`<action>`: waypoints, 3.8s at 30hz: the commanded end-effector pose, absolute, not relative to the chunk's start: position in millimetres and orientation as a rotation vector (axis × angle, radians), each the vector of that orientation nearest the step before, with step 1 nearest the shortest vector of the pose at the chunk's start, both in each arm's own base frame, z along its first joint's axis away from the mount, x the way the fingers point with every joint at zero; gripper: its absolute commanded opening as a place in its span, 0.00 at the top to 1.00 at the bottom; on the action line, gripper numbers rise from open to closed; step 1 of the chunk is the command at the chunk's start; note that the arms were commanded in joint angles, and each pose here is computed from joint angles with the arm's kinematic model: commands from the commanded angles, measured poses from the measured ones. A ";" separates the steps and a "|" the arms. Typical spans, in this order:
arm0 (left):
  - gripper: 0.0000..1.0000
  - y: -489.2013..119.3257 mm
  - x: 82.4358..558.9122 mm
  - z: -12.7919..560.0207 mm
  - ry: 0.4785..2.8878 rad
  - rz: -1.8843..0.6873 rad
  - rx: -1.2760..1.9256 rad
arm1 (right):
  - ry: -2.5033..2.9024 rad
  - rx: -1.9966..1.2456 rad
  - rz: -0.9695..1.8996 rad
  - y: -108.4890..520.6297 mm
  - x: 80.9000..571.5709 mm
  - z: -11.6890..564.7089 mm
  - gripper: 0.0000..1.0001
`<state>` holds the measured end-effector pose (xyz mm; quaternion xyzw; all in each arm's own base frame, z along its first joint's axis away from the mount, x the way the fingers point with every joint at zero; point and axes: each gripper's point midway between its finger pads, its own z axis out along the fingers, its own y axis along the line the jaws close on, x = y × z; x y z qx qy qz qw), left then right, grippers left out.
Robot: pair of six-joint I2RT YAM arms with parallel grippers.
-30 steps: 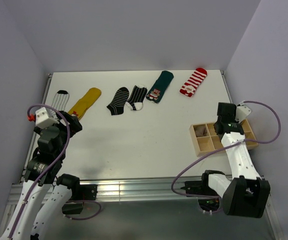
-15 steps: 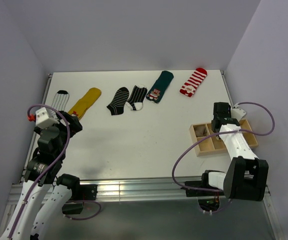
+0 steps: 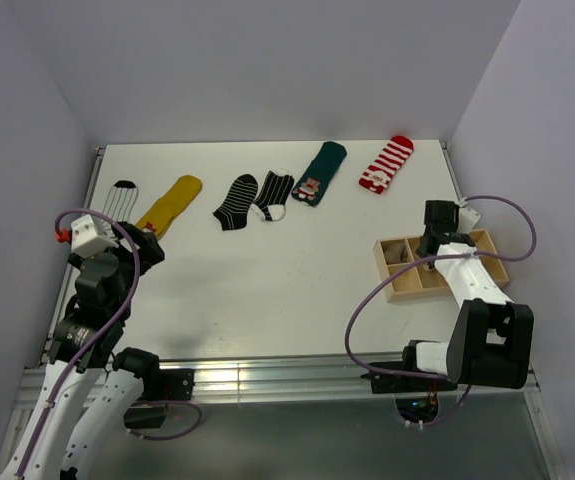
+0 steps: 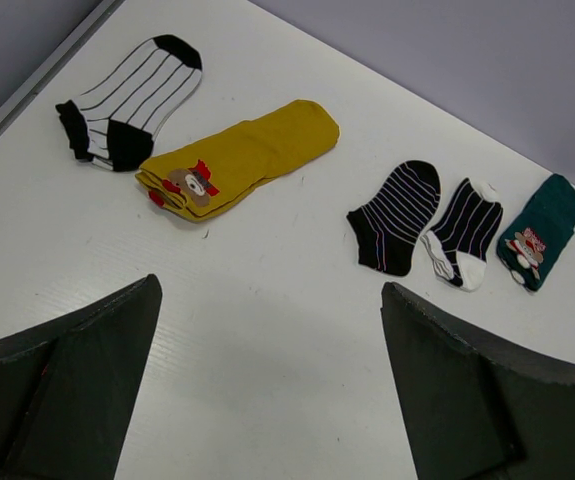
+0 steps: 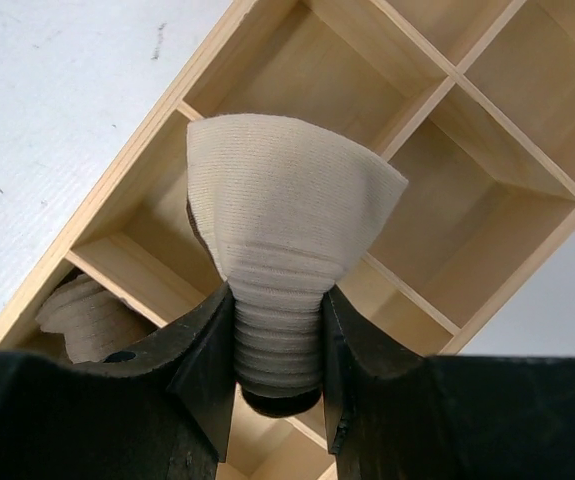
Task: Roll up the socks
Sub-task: Place the sock in the storage box.
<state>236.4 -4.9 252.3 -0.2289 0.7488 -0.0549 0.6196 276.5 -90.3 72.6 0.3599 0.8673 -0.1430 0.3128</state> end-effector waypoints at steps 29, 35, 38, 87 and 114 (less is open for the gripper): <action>0.03 -6.3 236.3 253.1 1.714 -0.126 -0.500 | 2.422 0.800 -0.318 -48.8 309.7 60.6 1.00; 0.03 -6.9 236.7 252.4 1.717 -0.127 -0.497 | 2.492 0.778 -0.251 -36.9 310.1 41.8 1.00; 0.03 -6.6 236.4 251.8 1.717 -0.126 -0.499 | 2.528 0.789 -0.220 -30.9 308.0 32.7 1.00; 0.03 -10.7 235.0 252.6 1.713 -0.151 -0.474 | 2.382 1.040 -0.151 -62.3 302.4 100.5 0.38; 0.03 -13.2 234.5 253.9 1.707 -0.166 -0.460 | 2.382 1.153 -0.020 -73.0 303.7 30.6 0.48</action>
